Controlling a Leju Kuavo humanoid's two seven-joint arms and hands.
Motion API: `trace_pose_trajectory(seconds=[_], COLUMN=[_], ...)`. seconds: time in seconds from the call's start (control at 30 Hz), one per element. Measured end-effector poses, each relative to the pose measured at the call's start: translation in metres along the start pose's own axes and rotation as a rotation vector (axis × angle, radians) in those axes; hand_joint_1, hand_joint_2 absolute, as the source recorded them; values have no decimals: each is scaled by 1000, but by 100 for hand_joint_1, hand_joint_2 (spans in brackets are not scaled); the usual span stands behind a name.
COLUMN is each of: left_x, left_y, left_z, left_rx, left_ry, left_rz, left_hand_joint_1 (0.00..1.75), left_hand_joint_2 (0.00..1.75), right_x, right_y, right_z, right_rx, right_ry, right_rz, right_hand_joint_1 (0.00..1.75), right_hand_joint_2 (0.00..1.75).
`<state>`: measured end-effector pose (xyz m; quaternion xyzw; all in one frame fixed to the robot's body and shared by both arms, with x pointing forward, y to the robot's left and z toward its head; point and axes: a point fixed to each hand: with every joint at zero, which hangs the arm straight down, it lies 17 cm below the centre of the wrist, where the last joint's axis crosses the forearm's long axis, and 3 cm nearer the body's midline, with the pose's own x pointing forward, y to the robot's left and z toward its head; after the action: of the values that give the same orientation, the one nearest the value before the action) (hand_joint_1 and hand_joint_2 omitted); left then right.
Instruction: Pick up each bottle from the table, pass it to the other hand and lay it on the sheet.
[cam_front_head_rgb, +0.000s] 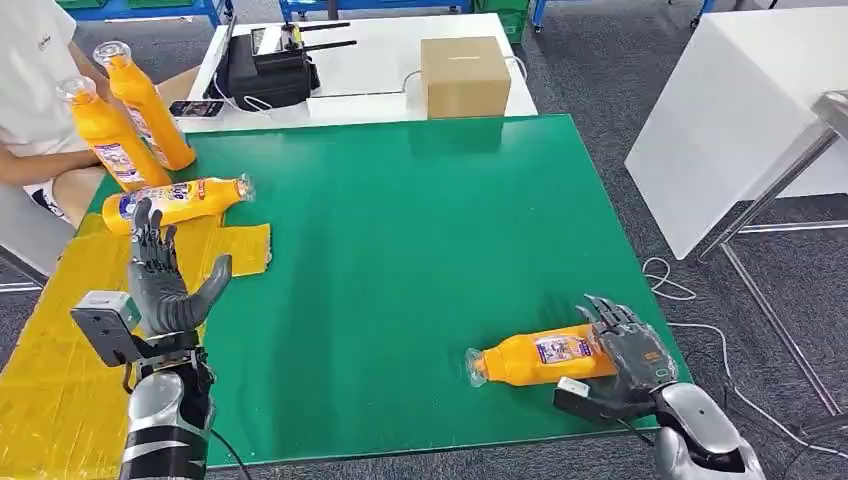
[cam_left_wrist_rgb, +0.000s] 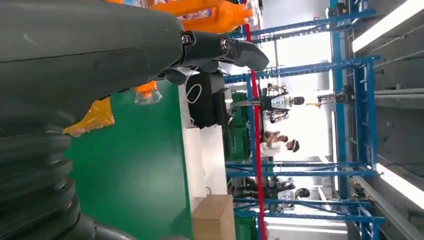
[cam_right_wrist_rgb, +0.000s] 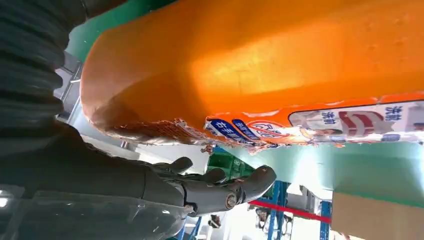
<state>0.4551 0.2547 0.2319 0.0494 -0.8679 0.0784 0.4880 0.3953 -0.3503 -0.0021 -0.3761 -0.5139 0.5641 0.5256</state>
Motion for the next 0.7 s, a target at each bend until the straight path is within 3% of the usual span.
trace_pose_trajectory(seconds=[0.7], left_x=[-1], left_y=[-1], left_z=[0], left_rx=[-1], left_ry=[3], left_rz=[1], left_hand_joint_1=[0], left_hand_joint_2=[175], right_x=[1], right_y=[6], right_z=[-3], right_rx=[20], right_ry=[-2], right_rz=[-2], right_hand_joint_1=[0], right_hand_joint_2=[175])
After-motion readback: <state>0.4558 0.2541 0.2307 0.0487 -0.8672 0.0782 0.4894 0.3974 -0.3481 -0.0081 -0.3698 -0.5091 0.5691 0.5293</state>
